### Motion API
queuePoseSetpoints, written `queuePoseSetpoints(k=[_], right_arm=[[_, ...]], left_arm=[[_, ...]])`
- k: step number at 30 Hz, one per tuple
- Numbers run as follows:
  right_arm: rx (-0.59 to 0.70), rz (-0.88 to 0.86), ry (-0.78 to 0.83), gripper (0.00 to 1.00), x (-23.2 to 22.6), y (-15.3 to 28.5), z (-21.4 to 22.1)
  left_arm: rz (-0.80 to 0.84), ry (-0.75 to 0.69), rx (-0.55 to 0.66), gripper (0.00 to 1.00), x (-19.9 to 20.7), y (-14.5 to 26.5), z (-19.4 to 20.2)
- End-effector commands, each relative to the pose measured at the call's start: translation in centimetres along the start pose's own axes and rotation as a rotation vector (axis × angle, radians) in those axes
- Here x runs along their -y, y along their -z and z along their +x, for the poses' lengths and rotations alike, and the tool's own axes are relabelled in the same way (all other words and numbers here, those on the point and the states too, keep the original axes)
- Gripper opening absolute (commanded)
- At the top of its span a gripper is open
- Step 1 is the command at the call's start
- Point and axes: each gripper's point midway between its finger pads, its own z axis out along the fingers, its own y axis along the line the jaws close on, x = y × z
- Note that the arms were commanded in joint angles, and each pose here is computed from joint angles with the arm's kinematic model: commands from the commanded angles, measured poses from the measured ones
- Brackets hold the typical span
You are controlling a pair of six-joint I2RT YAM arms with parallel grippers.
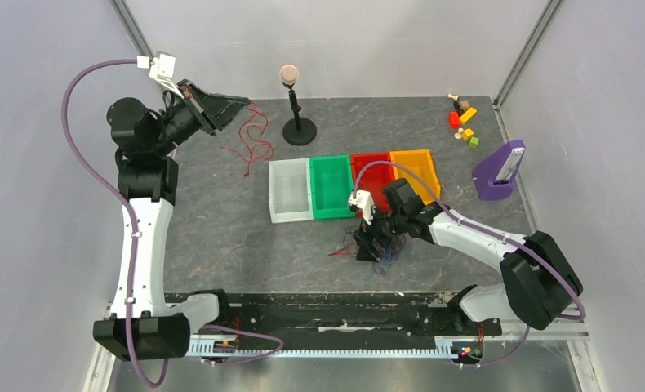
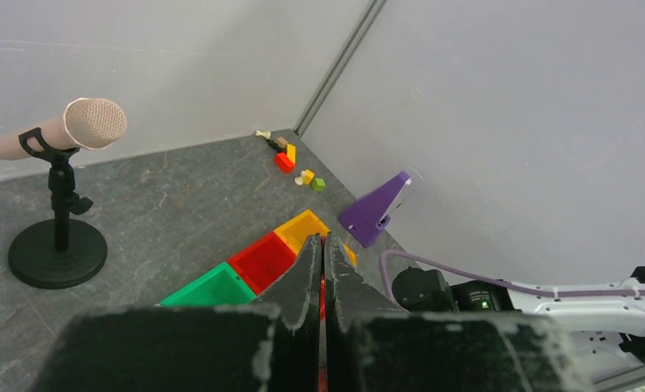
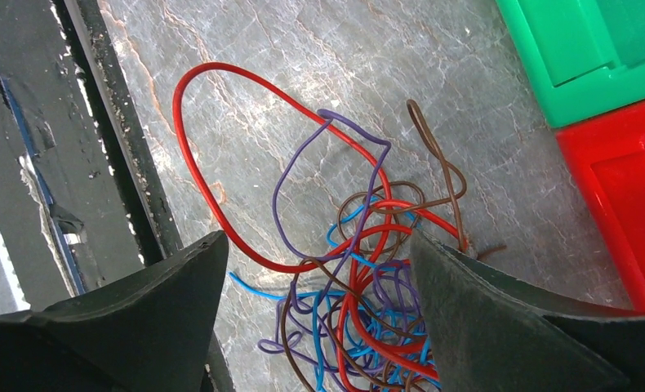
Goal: Untangle the cables
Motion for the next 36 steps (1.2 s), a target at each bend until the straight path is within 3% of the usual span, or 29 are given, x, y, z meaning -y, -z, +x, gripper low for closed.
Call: queuePoseSetpoints(k=[1,8,16,27,36], right_arm=[[0.051,0.041,0.023,0.87,0.7,0.9,-2.4],[0.106,0.058,0.004,0.97,1.5,2.8,-5.1],[0.247,0.147,0.027,0.98,3.5,7.3,-9.7],[0.244,0.190,0.006,0.98,4.6,8.5,-8.2],[0.232,0.199,0.002,0.98,4.9,8.8,-7.6]], left_arm=[[0.071,-0.137,0.018,0.02,1.6,-0.1,-0.6],[0.193,-0.145,-0.015,0.02,5.4,-0.8,0.1],[0.324,-0.154,-0.089,0.02,9.5,-4.1,3.2],[0.271,-0.127,-0.092,0.02,7.4,-7.3,3.7],[0.219,-0.169,-0.124,0.02,6.9,-5.1,3.0]])
